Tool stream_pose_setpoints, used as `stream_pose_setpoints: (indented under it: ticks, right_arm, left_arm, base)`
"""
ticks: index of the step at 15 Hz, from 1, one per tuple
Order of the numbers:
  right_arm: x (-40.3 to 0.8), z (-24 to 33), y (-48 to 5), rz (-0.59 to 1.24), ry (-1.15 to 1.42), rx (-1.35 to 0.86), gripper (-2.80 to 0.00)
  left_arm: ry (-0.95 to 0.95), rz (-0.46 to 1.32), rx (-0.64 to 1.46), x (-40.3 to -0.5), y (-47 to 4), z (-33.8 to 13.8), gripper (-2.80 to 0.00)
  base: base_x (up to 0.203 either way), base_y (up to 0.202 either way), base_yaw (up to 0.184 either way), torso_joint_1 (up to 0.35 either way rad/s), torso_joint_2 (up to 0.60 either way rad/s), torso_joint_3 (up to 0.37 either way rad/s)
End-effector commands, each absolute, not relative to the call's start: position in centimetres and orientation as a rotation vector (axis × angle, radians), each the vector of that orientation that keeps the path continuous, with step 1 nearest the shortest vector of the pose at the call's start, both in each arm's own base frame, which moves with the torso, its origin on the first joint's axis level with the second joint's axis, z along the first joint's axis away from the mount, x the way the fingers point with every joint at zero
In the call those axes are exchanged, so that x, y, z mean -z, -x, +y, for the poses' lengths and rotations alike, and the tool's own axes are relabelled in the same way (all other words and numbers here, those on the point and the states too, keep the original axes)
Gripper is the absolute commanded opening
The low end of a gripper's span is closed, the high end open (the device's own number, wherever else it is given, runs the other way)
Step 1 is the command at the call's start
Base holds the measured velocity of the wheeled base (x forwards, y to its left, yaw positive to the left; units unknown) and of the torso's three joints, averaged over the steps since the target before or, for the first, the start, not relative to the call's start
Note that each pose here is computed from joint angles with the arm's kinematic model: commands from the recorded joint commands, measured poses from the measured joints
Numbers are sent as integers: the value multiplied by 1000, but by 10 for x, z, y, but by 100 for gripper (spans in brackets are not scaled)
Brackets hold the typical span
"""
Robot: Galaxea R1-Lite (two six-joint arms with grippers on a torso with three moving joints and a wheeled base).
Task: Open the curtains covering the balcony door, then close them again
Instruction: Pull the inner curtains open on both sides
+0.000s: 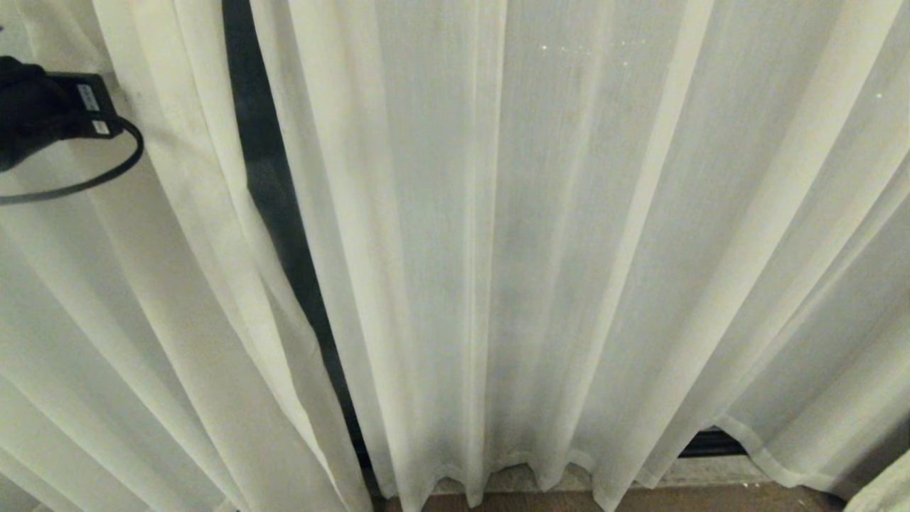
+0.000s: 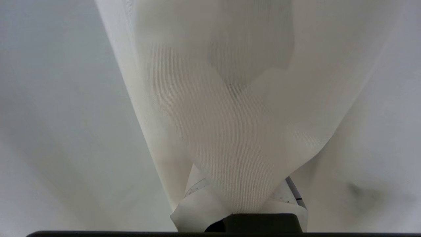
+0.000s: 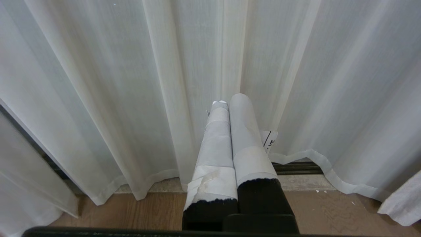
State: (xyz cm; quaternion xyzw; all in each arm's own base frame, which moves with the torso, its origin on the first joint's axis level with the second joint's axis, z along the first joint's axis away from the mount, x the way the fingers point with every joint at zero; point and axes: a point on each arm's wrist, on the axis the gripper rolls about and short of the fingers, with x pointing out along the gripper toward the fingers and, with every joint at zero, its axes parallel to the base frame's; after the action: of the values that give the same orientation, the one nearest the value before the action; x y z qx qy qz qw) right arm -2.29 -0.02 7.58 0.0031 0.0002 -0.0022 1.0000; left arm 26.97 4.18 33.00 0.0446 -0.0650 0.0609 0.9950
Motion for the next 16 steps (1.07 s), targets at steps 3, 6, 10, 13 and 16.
stream_pose_setpoints:
  ticks: [3,6,10,13,16]
  right_arm:
    - [-76,0,23,2,-6,5,-280]
    - [-76,0,23,2,-6,3,-280]
    - [-76,0,23,2,-6,3,-280]
    - [-76,0,23,2,-6,5,-280]
    - [-76,0,23,2,-6,5,-280]
  left_arm:
    - [-46,-145,-155,-332,-255,49,-280]
    - [-39,-119,-162,-324,-247,49,-280]
    - [-47,-112,-164,-322,-249,51,-280]
    - [-48,-110,-166,-322,-250,51,-280]
    - [-47,-107,-171,-321,-251,52,-280]
  base:
    - [0,0,0,0,0,0]
    - [0,0,0,0,0,0]
    - [0,0,0,0,0,0]
    - [0,0,0,0,0,0]
    - [0,0,0,0,0,0]
